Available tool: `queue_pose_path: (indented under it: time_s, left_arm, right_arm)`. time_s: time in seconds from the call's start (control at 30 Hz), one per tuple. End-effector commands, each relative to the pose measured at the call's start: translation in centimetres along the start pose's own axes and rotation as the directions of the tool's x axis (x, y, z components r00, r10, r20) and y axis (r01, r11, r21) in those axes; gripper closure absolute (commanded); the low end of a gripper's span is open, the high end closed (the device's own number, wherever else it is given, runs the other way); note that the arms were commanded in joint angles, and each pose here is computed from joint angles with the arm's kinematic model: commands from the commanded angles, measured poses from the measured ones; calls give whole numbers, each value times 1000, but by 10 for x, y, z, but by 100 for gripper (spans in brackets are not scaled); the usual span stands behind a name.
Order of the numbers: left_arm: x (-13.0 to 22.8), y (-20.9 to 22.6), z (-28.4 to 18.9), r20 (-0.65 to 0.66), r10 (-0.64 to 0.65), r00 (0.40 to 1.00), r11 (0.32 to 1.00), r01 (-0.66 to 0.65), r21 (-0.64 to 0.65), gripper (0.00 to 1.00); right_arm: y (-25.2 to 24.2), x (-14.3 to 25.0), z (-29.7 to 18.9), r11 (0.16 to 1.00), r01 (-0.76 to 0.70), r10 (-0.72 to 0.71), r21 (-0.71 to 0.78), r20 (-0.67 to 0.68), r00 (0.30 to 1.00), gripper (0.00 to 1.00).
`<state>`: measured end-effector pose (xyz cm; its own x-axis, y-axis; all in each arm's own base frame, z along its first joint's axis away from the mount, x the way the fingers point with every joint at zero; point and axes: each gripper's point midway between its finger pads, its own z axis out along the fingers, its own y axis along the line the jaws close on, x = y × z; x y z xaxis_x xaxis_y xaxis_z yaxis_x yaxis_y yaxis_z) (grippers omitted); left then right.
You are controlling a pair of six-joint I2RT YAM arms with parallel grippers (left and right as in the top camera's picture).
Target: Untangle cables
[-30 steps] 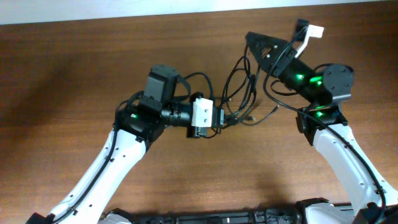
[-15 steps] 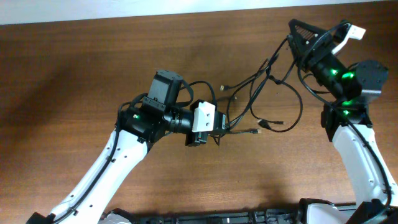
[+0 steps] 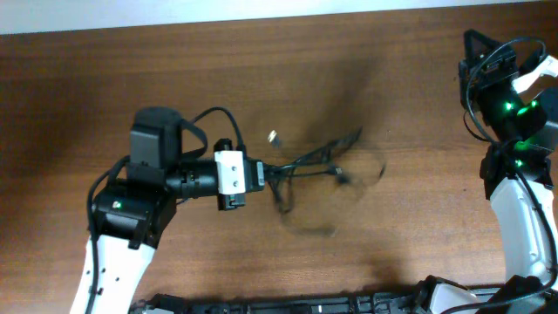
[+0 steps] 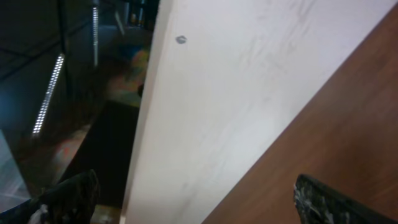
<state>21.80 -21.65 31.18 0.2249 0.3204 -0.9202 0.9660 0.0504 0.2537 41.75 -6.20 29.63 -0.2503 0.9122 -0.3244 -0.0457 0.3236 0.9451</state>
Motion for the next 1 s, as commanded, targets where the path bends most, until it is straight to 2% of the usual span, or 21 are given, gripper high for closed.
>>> queue_pose_path:
  time_s: [0.0, 0.1, 0.13, 0.27, 0.37, 0.47, 0.57, 0.6, 0.73, 0.9, 0.93, 0.97]
  left_arm:
    - [-6, 5, -13, 22, 20, 1000, 999, -19, -34, 100]
    - [3, 22, -16, -44, 49, 998, 992, -54, -115, 100]
    - [3, 32, -17, -63, 87, 994, 983, -96, -157, 100]
    - [-7, 57, -17, -54, 200, 978, 952, -207, -224, 100]
    - [2, 75, -8, -50, 215, 975, 948, -221, -230, 100]
    - [9, 88, -1, -45, 228, 973, 944, -232, -233, 100]
    - [4, 93, -1, -39, 261, 965, 932, -262, -248, 100]
    - [1, 95, -2, -32, 268, 963, 928, -267, -258, 100]
    - [-7, 93, -2, 0, 291, 957, 926, -281, -251, 100]
    - [-7, 93, -2, 1, 291, 957, 926, -282, -250, 100]
    - [-7, 93, -2, 2, 291, 957, 926, -281, -250, 100]
    - [-8, 91, -2, 9, 293, 956, 928, -282, -243, 100]
  right_arm:
    - [7, 1, 0, 999, 40, -40, -15, -11, 999, 1]
    - [19, 32, -3, 990, 99, -116, -102, -183, 976, 1]
    - [25, 53, -9, 983, 94, -136, -155, -294, 946, 1]
    - [45, 111, -26, 959, 32, -186, -280, -543, 819, 2]
    - [61, 157, -31, 941, -15, -226, -339, -660, 716, 2]
    - [77, 205, -34, 922, -51, -271, -384, -733, 624, 3]
    - [86, 233, -35, 907, -50, -314, -419, -749, 584, 19]
    - [84, 240, -34, 911, -46, -309, -409, -754, 580, 20]
    - [51, 257, -28, 962, 2, -224, -273, -786, 576, 21]
    - [48, 266, -32, 962, 10, -234, -275, -799, 554, 21]
    - [49, 270, -32, 961, 12, -237, -276, -802, 549, 28]
    - [49, 275, -32, 961, 16, -240, -277, -804, 544, 41]
